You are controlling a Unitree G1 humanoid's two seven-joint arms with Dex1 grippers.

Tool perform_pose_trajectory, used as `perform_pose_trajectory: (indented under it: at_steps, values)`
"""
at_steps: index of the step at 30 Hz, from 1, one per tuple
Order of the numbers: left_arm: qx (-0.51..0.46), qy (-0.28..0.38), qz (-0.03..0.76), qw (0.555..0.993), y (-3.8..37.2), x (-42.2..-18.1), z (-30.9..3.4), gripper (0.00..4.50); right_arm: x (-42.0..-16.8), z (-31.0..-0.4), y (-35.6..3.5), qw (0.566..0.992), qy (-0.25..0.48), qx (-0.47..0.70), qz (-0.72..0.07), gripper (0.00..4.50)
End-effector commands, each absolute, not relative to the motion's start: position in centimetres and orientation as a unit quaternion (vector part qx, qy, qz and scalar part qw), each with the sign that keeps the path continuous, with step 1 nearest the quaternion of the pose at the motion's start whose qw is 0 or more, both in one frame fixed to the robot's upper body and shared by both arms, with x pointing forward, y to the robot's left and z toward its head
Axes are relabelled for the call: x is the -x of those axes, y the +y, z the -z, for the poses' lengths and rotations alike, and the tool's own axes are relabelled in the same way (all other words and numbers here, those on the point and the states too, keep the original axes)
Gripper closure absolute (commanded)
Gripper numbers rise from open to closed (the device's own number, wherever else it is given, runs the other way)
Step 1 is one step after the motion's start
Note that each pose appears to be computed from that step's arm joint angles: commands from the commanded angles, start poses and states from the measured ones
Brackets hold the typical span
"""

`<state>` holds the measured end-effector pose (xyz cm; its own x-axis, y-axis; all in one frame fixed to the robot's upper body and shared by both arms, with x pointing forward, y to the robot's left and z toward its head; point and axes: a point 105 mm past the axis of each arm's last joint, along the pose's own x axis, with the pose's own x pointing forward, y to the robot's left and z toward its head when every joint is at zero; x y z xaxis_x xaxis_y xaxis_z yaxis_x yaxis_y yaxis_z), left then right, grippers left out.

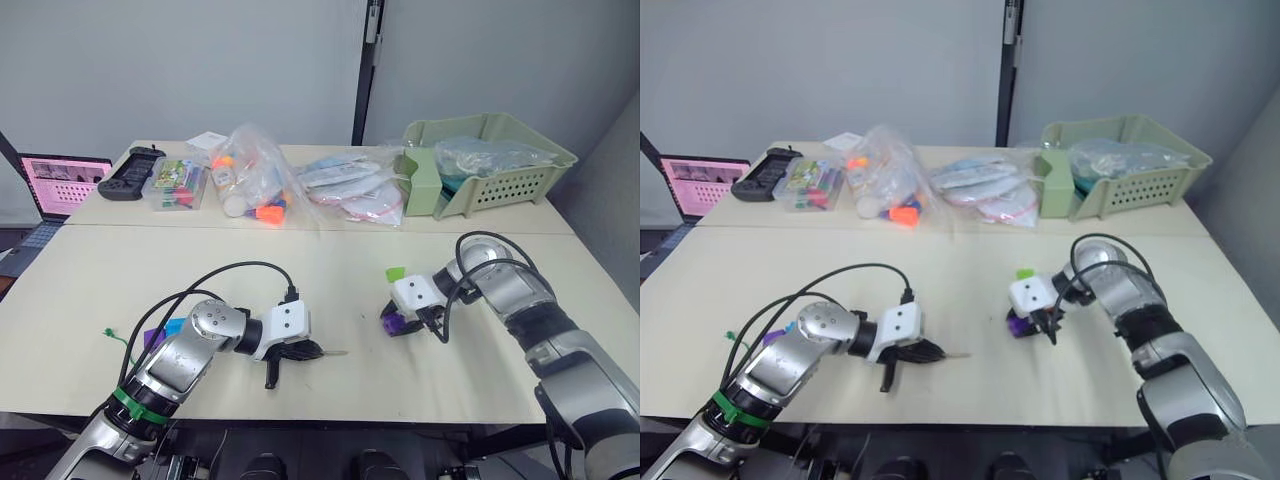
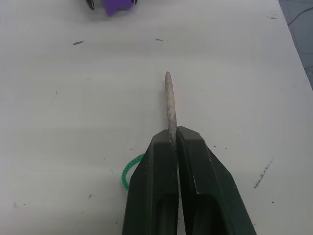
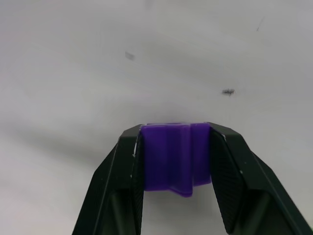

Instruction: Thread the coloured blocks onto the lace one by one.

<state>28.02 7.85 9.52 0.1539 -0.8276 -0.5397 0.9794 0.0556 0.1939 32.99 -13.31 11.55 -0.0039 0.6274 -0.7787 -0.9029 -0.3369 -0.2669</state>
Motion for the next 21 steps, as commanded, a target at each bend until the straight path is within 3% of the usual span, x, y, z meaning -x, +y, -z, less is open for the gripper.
perform_pose_trajectory:
  at_steps: [1, 3, 6, 11, 19, 21]
  values:
    - [-0.272, 0.122, 0.633, 0.714, 7.7, -28.1, -10.7, 4.5, -30.5, -13.2, -12.5, 0.589, 0.16, 0.39, -0.69, 3.15]
    - [-0.277, 0.119, 0.631, 0.715, 7.7, -28.2, -10.9, 4.5, -28.6, -13.4, -11.5, 0.605, 0.169, 0.355, -0.692, 3.15]
    - [-0.289, 0.114, 0.626, 0.715, 7.2, -28.5, -11.7, 4.5, -28.2, -12.7, -10.1, 0.674, 0.195, 0.338, -0.627, 3.15]
    - [-0.291, 0.114, 0.631, 0.71, 6.8, -28.3, -12.3, 4.5, -27.8, -10.9, -9.5, 0.704, 0.223, 0.334, -0.586, 3.15]
    - [-0.301, 0.129, 0.635, 0.699, 7.1, -27.9, -12.1, 4.5, -28.5, -7.9, -10.0, 0.714, 0.256, 0.349, -0.55, 3.15]
    - [-0.304, 0.131, 0.635, 0.697, 7.2, -27.9, -12.0, 4.5, -28.3, -8.1, -9.8, 0.717, 0.244, 0.344, -0.555, 2.11]
